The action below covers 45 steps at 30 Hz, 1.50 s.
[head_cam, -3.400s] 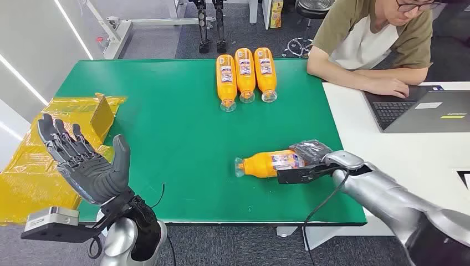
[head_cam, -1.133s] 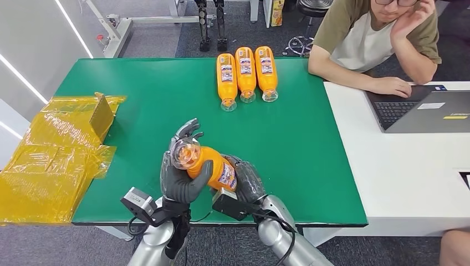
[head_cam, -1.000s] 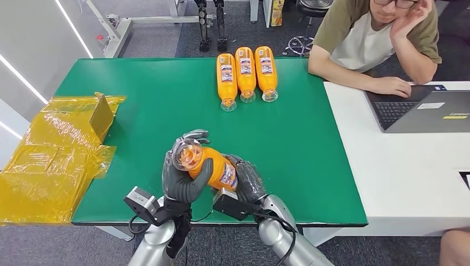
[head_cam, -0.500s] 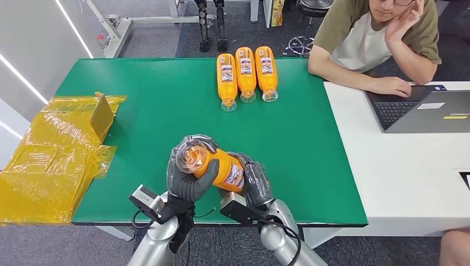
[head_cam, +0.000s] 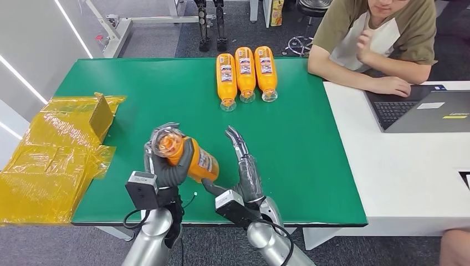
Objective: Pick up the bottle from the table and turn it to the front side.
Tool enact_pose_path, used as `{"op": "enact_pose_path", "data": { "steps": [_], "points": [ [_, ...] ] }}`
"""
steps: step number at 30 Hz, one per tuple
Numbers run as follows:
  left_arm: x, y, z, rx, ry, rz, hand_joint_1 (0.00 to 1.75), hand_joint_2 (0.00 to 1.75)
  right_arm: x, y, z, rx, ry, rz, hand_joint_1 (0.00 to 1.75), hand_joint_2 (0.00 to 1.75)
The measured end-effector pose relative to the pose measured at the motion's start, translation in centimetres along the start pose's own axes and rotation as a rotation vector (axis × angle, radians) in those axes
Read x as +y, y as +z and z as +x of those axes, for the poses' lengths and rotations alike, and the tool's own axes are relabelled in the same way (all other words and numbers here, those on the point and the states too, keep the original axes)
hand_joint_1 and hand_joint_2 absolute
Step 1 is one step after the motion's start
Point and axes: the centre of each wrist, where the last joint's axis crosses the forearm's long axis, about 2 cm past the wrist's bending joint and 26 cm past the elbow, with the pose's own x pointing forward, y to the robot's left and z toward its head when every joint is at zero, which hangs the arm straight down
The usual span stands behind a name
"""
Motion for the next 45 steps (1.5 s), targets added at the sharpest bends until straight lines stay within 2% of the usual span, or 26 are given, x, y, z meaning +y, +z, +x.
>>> {"op": "enact_pose_path", "data": {
  "steps": [6, 9, 12, 14, 19, 24, 28, 32, 40, 45],
  "points": [
    [3.0, -1.5, -0.4, 0.002, -0.263, 0.157, 1.75, 1.75, 0.7, 0.9, 1.6, -0.017, -0.027, -0.057, 0.0, 1.75],
    [5.5, -2.6, -0.8, -0.01, -0.455, 0.206, 1.75, 1.75, 0.9, 1.4, 2.5, -0.025, -0.052, -0.103, 0.0, 1.75],
    [8.4, -4.5, -1.4, -0.016, -0.551, 0.231, 1.75, 1.75, 0.9, 1.8, 3.4, -0.033, -0.075, -0.145, 0.0, 1.75],
    [10.2, -5.8, -1.9, -0.018, -0.637, 0.221, 1.75, 1.75, 0.9, 2.1, 3.8, -0.04, -0.085, -0.165, 0.0, 1.75],
    [14.6, -8.6, -2.7, -0.012, -0.992, 0.129, 1.75, 1.75, 0.6, 2.7, 4.5, -0.05, -0.094, -0.204, 0.0, 1.75],
    [18.0, -10.5, -3.7, 0.081, -1.226, 0.063, 1.75, 1.75, 0.2, 3.2, 5.1, -0.058, -0.095, -0.23, 0.0, 1.75],
    [19.2, -10.9, -4.6, 0.219, -1.348, 0.011, 1.75, 1.75, -0.1, 3.2, 5.4, -0.066, -0.09, -0.239, 0.0, 1.75],
    [19.4, -10.1, -5.6, 0.328, -1.425, -0.075, 1.75, 1.75, -0.2, 3.1, 5.6, -0.068, -0.092, -0.244, 0.0, 1.75],
    [19.3, -8.4, -6.9, 0.392, -1.488, -0.188, 1.75, 1.75, -0.1, 3.1, 5.7, -0.071, -0.094, -0.24, 0.0, 1.75],
    [18.9, -7.1, -7.7, 0.478, -1.503, -0.253, 1.75, 1.75, 0.0, 3.0, 5.8, -0.074, -0.096, -0.236, 0.0, 1.75]
  ]
}}
